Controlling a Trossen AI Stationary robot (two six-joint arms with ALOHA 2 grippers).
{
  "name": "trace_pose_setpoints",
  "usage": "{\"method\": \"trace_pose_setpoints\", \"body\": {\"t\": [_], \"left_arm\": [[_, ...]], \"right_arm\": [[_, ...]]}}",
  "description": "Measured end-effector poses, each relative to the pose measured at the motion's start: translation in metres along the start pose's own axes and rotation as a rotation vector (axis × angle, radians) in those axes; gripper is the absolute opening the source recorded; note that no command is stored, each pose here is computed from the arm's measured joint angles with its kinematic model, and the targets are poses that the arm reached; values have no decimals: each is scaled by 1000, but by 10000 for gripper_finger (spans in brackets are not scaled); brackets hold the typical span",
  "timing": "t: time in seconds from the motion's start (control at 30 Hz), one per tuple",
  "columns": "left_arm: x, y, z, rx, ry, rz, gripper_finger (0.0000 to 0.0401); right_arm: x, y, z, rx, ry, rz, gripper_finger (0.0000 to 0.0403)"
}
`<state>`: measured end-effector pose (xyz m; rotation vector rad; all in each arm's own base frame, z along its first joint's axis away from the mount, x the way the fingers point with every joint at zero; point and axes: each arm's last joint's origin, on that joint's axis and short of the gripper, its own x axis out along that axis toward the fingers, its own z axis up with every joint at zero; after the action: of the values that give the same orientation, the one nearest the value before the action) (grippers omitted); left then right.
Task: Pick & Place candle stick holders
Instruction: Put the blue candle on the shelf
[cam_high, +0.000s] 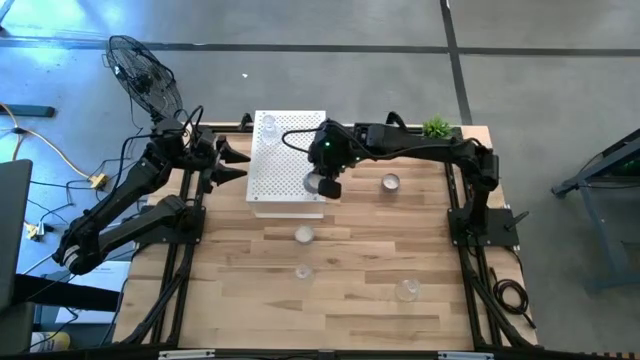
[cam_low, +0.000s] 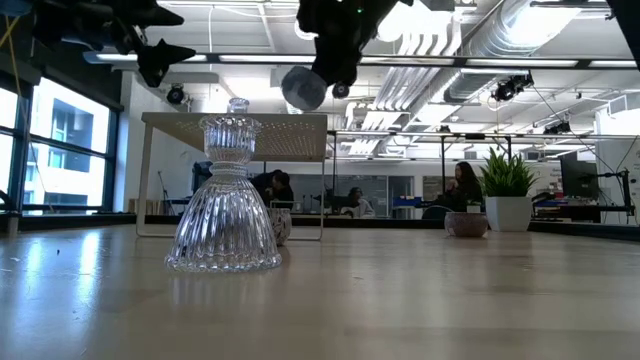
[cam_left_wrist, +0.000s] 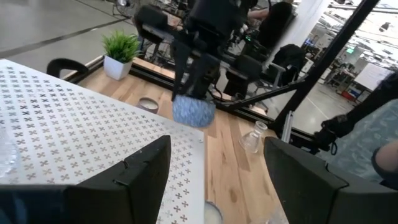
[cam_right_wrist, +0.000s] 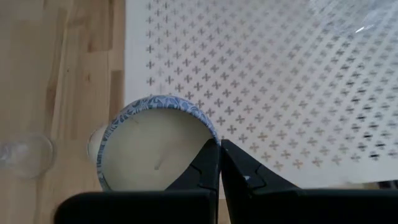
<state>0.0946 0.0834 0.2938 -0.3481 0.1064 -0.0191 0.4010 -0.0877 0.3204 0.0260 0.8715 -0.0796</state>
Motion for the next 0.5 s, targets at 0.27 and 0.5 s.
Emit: {"method": "trace_pose_setpoints", "body": {"t": [0.27,0.5], "left_arm": [[0,0,0,31,-2,8,253],[0,0,0,36,-1,8,253]], "right_arm": [[15,1,-3,5,35,15,0],[26,5,-4,1,46,42,0]]}}
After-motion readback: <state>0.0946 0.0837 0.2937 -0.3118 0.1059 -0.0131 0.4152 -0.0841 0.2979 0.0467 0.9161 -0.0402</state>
